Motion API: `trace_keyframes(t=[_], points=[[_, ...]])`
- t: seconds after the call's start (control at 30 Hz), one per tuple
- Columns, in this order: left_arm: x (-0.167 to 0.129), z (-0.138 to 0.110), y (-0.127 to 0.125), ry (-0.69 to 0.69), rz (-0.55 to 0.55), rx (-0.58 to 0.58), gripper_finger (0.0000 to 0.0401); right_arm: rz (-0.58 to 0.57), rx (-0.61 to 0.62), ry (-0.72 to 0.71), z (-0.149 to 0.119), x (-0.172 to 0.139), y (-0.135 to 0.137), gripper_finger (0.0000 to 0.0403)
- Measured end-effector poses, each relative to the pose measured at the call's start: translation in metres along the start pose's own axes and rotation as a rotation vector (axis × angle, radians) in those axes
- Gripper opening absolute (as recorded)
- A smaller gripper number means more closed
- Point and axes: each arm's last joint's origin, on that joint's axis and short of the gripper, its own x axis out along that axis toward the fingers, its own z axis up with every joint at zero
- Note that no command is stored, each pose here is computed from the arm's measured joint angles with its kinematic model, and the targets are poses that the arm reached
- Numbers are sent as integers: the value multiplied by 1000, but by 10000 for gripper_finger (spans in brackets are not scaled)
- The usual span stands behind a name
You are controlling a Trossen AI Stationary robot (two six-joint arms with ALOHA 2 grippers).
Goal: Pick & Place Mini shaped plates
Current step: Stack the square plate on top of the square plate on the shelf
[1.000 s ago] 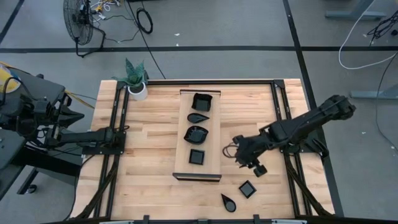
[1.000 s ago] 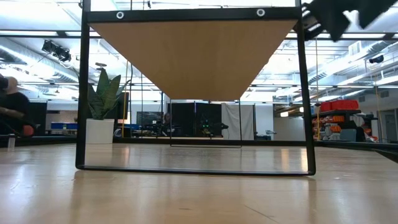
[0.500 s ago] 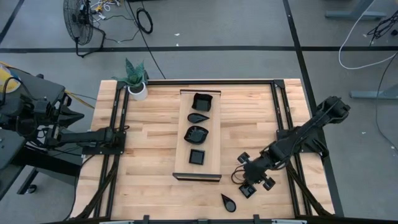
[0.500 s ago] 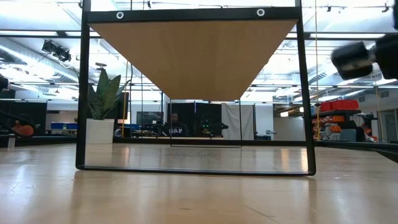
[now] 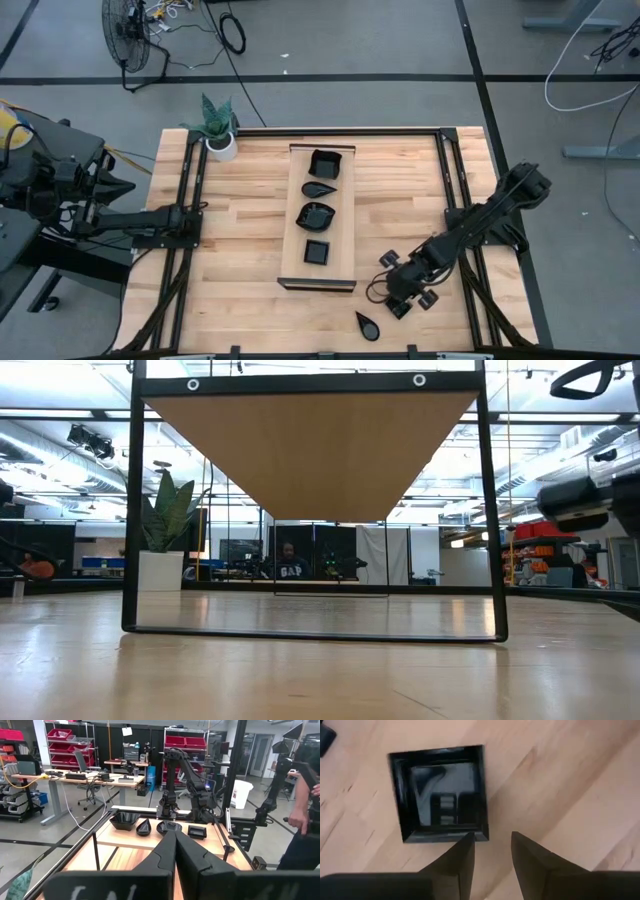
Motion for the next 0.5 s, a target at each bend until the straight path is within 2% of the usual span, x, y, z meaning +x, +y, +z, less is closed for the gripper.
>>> trace_keyframes(t=[0.33,0.5], points=[[0,0,0,0,0,0,14,1,-17,-8,1,1,0,131],[0,0,0,1,0,0,14,38,-18,-2,2,-1,2,131]])
